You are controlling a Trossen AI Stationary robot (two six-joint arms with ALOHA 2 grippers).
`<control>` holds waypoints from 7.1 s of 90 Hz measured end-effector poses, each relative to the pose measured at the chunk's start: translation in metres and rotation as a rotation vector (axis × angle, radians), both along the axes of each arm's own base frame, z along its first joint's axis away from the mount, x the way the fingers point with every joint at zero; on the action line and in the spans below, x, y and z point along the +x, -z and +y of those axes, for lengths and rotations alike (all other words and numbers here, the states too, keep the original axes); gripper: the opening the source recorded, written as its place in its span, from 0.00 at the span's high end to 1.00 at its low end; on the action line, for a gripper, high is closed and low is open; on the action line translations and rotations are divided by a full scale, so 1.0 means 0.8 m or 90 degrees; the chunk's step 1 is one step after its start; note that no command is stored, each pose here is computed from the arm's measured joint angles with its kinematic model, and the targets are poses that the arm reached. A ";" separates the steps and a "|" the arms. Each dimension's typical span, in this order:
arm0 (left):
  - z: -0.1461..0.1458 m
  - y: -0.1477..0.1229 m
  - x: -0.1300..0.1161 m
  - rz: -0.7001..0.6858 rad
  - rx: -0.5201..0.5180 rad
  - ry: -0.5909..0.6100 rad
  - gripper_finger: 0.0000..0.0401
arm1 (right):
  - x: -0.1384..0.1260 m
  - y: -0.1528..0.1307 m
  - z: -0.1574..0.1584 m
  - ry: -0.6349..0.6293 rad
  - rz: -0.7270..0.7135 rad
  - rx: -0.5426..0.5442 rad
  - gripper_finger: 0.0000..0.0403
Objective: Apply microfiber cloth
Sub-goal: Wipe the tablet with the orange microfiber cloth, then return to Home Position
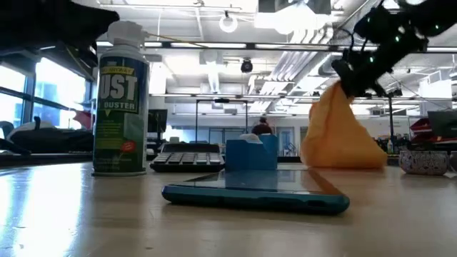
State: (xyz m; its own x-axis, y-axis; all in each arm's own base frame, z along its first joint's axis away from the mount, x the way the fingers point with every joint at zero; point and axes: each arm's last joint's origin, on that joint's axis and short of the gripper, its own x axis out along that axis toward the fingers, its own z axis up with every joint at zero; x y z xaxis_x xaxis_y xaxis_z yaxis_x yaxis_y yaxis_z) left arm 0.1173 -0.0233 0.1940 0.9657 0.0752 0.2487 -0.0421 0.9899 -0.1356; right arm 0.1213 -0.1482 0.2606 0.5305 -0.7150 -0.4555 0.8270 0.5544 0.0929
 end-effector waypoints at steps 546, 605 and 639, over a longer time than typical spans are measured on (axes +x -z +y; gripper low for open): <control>0.025 0.019 -0.026 0.084 0.126 0.038 1.00 | -0.028 0.119 0.186 -0.593 -0.247 -0.182 1.00; 0.028 0.031 -0.025 0.150 0.046 0.001 1.00 | -0.028 0.119 0.186 -0.593 -0.247 -0.182 1.00; 0.028 0.031 -0.025 0.151 0.046 0.000 1.00 | -0.028 0.119 0.186 -0.594 -0.246 -0.182 1.00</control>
